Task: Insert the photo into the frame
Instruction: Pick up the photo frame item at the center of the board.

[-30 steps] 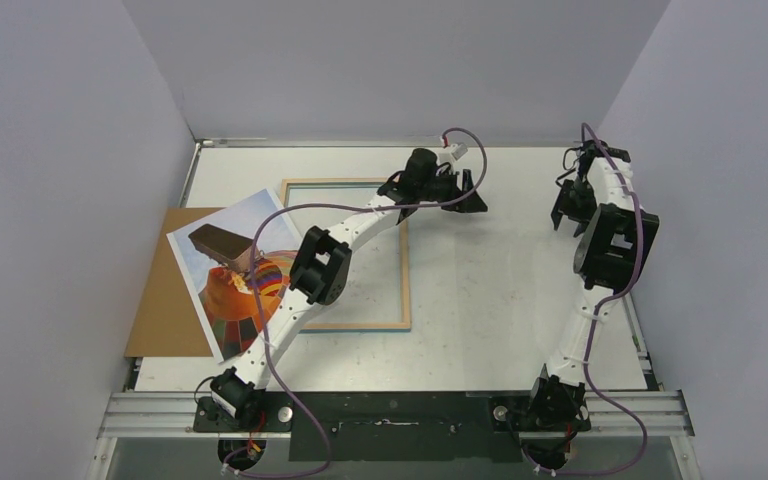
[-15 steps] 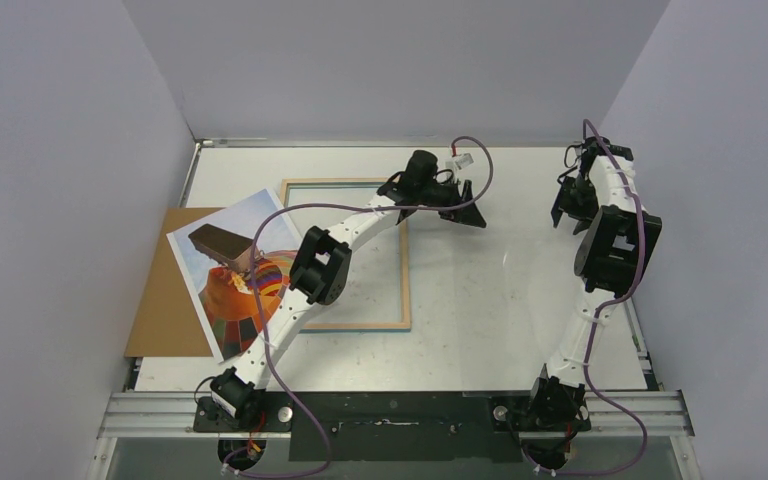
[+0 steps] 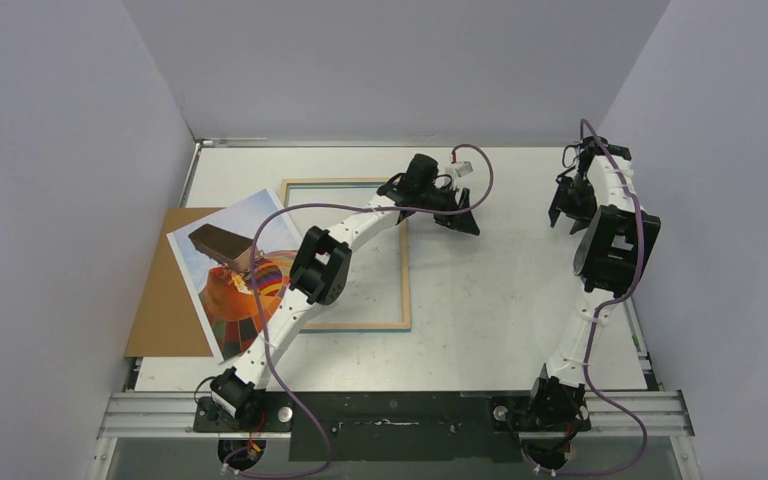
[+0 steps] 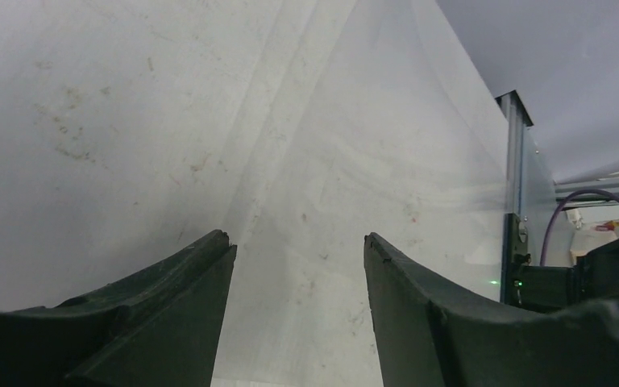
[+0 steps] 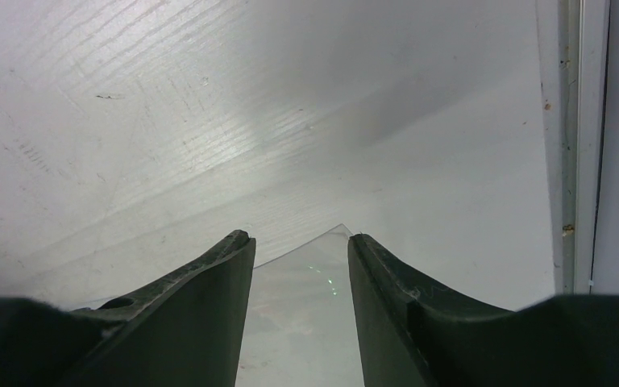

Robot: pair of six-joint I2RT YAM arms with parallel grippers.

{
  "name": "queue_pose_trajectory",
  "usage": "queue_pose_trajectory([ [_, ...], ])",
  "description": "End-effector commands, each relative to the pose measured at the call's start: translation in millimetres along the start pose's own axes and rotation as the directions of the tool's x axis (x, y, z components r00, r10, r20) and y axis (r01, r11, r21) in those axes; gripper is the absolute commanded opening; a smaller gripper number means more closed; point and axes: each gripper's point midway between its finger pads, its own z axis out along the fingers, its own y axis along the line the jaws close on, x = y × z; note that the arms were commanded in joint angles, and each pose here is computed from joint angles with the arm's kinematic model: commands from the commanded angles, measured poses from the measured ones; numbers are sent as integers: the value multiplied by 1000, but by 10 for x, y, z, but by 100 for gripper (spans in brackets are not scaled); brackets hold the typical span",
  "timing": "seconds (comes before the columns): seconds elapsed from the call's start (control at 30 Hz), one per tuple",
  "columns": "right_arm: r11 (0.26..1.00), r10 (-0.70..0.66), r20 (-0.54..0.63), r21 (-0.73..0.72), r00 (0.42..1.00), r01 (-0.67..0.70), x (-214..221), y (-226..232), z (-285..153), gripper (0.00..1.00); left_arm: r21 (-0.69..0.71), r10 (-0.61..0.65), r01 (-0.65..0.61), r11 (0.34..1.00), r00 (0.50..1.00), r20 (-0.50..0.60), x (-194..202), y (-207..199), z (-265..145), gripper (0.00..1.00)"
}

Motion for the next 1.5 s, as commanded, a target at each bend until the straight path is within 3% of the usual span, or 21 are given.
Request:
queue_pose_trajectory([
  [0.0,1000,-9,24,-4,1000,10,28,-27,-257,46,-127,13,-12,992,1000,8,-57,160,-119,61],
  [0.23,1000,5,17,19,1000,-5,68,-91,-228,46,-104,18,-9,995,996,90,-260,96,-144,68],
  [0.5,999,25,24,23,999,-25,29,-113,-204,46,84,-8,9,996,1000,-8,-5,-162,-148,32],
  [0.7,999,39,25,23,999,-40,29,-111,-146,48,102,-27,29,994,999,-18,-4,-178,-212,0],
  [0.87,997,59,90,35,994,-62,-57,-143,-168,67,10,-79,79,997,995,62,-254,-8,-358,0],
  [1.0,988,94,127,-138,987,-76,-146,102,-268,74,-89,-141,157,984,976,164,-524,241,-594,0],
  [1.47,922,147,172,-381,974,-72,-158,520,-201,76,-96,-177,217,971,931,318,-1155,198,-1129,0],
])
